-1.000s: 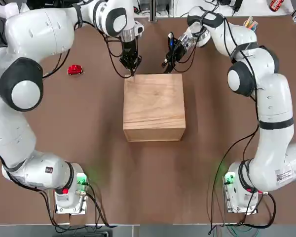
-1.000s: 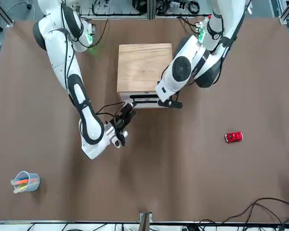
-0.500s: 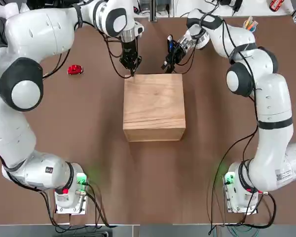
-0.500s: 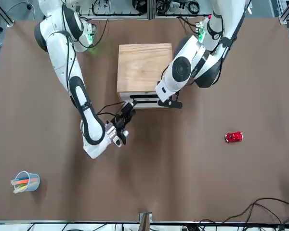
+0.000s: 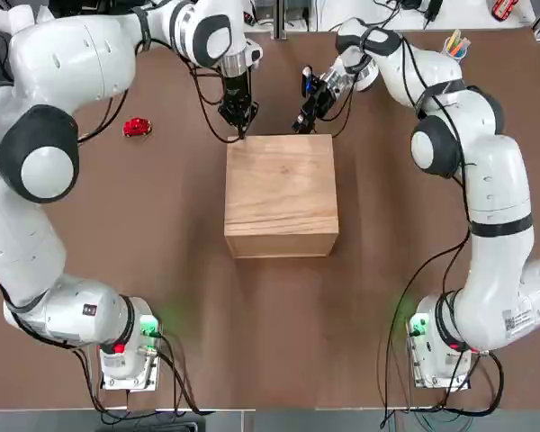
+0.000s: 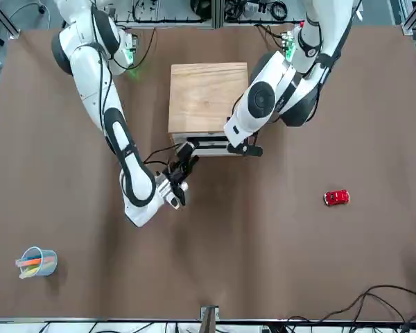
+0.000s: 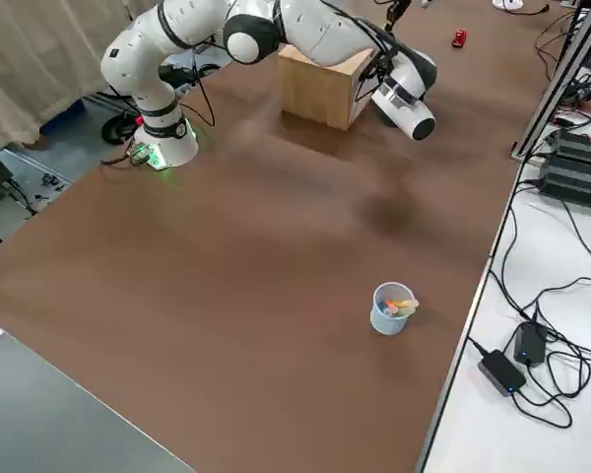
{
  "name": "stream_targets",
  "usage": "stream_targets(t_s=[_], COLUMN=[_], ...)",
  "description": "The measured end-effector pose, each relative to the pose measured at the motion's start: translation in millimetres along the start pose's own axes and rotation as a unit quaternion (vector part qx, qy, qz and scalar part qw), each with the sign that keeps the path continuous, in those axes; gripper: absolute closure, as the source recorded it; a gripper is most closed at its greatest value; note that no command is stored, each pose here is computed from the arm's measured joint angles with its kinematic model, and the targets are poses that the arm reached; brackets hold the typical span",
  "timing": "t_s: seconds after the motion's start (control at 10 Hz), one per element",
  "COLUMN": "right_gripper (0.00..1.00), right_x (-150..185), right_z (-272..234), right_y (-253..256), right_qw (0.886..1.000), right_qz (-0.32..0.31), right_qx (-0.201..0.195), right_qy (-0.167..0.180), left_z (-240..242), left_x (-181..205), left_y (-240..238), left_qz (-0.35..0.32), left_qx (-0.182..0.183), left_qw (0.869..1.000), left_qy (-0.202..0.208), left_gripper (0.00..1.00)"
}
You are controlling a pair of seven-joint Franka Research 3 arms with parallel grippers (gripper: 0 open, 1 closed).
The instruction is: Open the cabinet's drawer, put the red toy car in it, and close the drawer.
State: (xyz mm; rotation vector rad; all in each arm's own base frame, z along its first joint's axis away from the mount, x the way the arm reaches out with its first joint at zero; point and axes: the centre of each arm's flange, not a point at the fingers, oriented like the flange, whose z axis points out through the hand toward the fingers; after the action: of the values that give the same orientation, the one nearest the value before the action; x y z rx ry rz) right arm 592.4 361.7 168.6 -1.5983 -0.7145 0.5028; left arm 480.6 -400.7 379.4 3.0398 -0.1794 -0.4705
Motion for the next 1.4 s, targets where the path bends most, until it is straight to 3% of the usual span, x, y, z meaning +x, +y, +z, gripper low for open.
stream_targets(t_s=[0.4, 1.4], right_gripper=[0.0, 0.0], right_x=[2, -8], right_z=[10, 20], right_y=[-1, 10], right_qw=[1.0, 1.0], right_qz=[-0.021, -0.005], right_qx=[0.002, 0.01], right_qy=[-0.008, -0.014], left_z=[0, 0], left_x=[0, 0], left_y=[-3, -3], left_qz=[-0.002, -0.002], left_qx=[0.004, 0.005], left_qw=[1.0, 1.0], left_qy=[-0.006, -0.007], left_gripper=[0.99, 0.99])
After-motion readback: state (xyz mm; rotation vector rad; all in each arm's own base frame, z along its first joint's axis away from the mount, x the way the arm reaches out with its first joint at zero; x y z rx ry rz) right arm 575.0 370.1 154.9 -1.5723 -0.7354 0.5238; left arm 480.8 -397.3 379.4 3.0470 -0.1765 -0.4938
